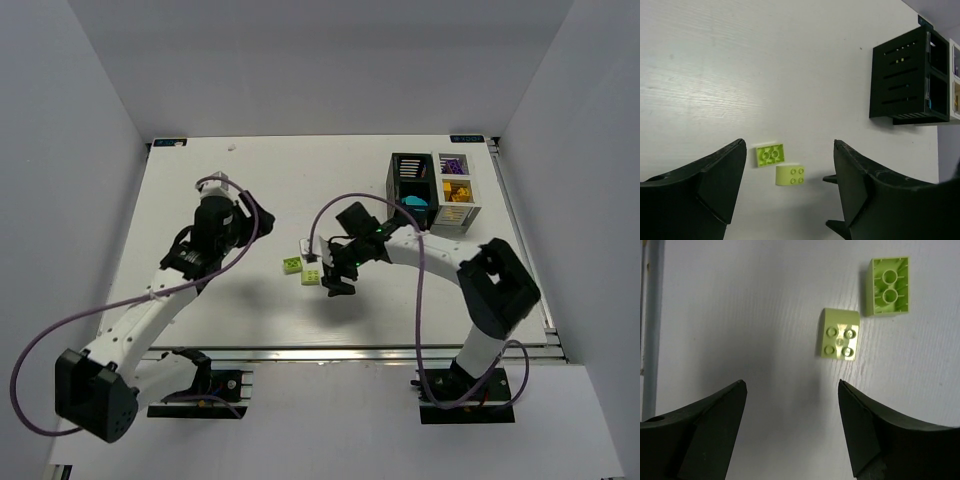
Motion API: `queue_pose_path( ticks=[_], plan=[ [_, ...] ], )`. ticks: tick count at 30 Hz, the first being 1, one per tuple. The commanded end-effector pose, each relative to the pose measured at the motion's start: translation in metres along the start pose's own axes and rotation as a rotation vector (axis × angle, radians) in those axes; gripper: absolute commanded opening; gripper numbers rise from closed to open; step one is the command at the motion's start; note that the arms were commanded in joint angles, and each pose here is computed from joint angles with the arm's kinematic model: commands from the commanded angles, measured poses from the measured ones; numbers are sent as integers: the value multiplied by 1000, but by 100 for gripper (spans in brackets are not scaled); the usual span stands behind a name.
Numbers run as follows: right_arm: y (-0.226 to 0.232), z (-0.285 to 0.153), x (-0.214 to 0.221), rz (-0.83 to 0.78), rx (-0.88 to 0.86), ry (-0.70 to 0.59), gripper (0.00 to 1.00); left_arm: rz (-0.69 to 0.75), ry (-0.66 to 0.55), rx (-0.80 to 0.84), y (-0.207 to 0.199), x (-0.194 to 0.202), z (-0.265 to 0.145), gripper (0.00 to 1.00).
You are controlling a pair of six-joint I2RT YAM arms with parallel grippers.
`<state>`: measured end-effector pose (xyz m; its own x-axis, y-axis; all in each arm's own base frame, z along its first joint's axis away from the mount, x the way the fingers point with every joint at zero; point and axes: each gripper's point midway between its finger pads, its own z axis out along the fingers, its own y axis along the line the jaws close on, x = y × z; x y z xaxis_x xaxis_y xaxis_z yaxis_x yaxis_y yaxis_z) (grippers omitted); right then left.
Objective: Sort the legos into containers by color
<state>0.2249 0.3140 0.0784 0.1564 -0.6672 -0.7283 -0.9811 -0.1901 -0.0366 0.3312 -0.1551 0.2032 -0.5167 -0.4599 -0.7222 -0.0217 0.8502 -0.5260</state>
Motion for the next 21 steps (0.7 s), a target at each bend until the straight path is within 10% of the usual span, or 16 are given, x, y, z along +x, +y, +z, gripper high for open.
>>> queue_pose_path(
  ticks=[1, 21],
  plan=[
    [-37, 10, -21, -15, 114, 15, 80, -31, -52, -78, 20, -9, -27, 80],
    [-51, 70, -6, -18, 94, 100, 70, -79, -64, -240, 80, 24, -73, 85]
  ],
)
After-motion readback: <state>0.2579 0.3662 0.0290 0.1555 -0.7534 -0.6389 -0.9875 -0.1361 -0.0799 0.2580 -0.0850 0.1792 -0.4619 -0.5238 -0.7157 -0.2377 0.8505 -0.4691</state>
